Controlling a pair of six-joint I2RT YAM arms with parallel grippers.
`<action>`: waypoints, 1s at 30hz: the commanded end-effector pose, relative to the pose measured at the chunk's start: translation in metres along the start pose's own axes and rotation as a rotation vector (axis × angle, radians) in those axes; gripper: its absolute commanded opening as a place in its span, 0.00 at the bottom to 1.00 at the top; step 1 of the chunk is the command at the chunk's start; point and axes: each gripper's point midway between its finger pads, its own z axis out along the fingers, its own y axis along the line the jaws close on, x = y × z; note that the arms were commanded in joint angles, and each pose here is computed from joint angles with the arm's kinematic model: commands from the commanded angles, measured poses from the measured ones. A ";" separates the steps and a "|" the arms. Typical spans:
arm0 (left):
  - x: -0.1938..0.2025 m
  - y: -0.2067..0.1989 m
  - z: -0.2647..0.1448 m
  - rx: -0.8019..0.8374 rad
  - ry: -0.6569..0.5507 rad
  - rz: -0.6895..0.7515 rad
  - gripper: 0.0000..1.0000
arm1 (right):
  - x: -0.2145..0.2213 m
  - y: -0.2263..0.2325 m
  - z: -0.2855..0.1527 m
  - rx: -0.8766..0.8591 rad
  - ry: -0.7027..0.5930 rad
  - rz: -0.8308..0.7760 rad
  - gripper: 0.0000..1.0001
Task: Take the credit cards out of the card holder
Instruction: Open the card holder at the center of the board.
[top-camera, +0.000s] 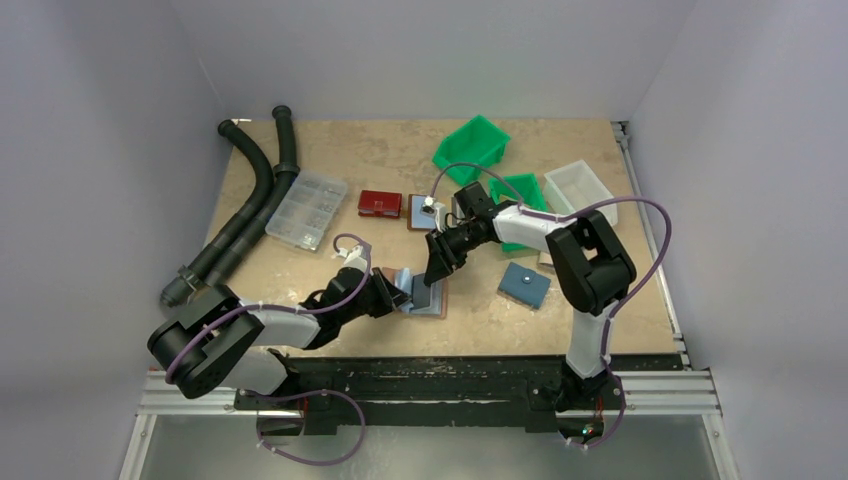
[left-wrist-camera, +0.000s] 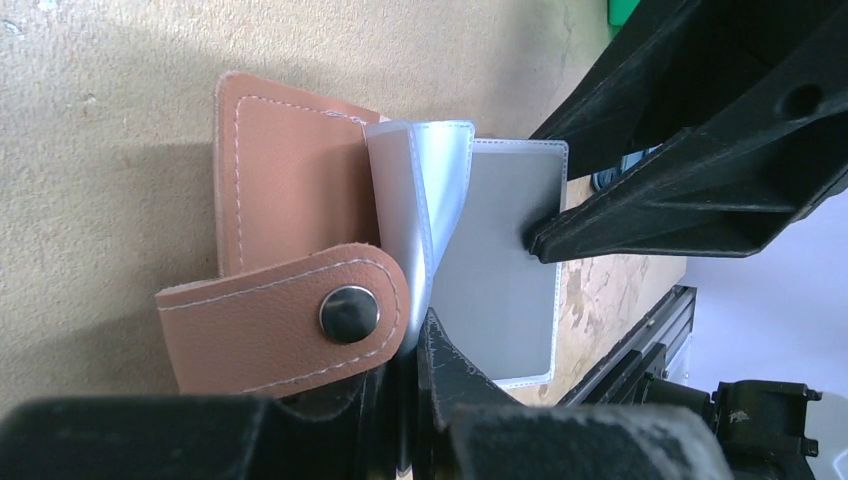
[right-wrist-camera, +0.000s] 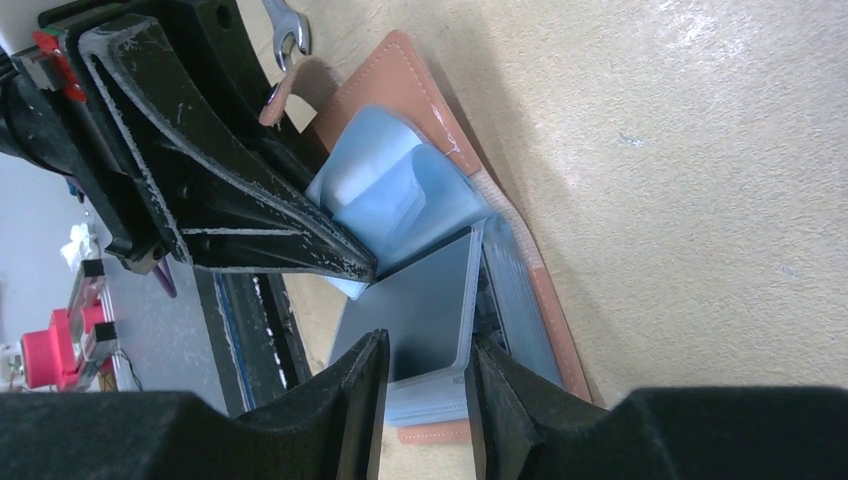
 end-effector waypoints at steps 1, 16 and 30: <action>-0.016 -0.027 0.002 0.094 -0.050 -0.001 0.00 | -0.008 0.011 0.001 -0.045 -0.022 -0.005 0.41; -0.024 -0.041 0.006 0.175 -0.072 -0.026 0.00 | -0.010 0.008 0.002 -0.037 -0.021 0.031 0.03; -0.052 0.012 0.012 -0.115 -0.017 0.098 0.43 | -0.020 -0.008 -0.016 0.097 -0.043 -0.091 0.00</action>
